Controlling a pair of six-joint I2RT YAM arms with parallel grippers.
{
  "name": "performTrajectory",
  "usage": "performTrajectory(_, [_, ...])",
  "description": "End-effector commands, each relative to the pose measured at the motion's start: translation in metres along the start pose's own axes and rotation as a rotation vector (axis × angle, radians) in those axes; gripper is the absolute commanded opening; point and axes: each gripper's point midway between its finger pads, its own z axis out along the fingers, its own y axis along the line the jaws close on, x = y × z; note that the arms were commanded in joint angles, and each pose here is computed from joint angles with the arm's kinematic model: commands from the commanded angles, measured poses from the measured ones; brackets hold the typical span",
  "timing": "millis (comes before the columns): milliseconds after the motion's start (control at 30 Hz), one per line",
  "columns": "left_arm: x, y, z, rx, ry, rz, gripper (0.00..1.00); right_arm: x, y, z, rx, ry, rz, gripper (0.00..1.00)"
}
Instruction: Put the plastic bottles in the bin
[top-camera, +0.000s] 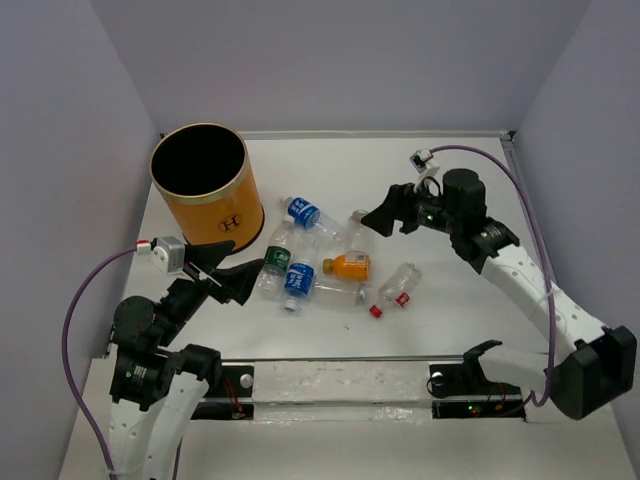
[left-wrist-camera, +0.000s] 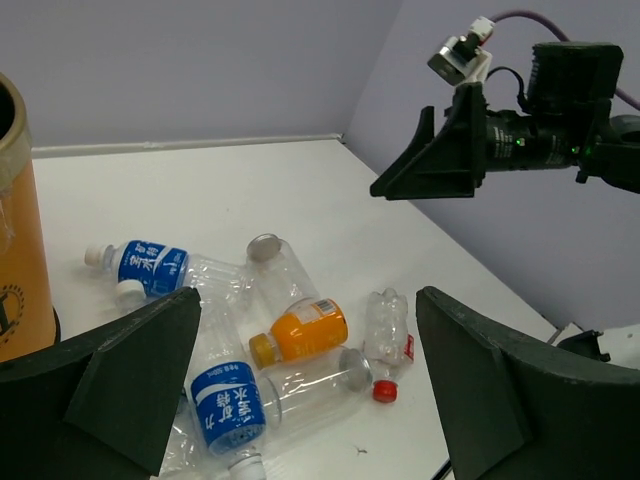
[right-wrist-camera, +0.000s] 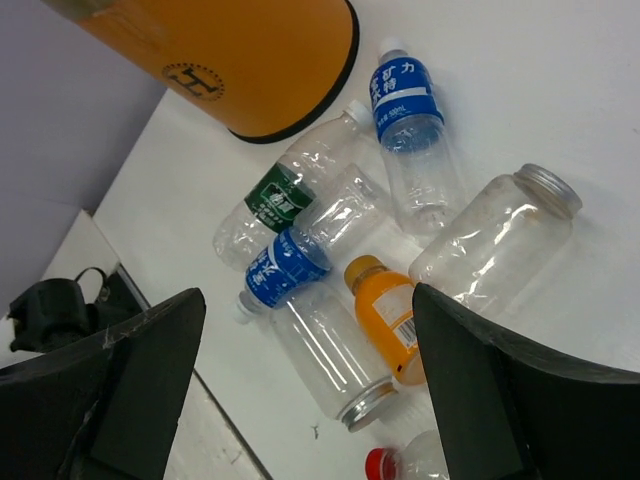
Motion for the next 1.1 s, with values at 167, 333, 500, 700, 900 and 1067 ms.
performTrajectory(167, [0.0,0.002,0.005,0.0,-0.004,0.0,0.99,-0.026,-0.027,0.079,0.188,0.119,-0.28,0.79])
performTrajectory(333, [-0.004,0.007,0.004,-0.022,-0.026,0.007,0.99,-0.01,-0.034,0.121,0.204,0.235,-0.362,0.89])
performTrajectory(500, [-0.003,0.015,0.006,-0.05,-0.026,0.006,0.99,0.008,-0.034,0.165,0.15,0.33,-0.447,0.93])
performTrajectory(700, [-0.004,0.02,0.005,-0.08,-0.034,0.005,0.99,0.015,-0.042,0.221,0.141,0.36,-0.507,0.93])
performTrajectory(900, [-0.005,0.021,0.005,-0.088,-0.035,0.006,0.99,0.024,-0.057,0.262,0.155,0.393,-0.53,0.9])
performTrajectory(1067, [-0.005,0.021,0.006,-0.089,-0.037,0.007,0.99,0.041,-0.072,0.279,0.163,0.432,-0.522,0.88])
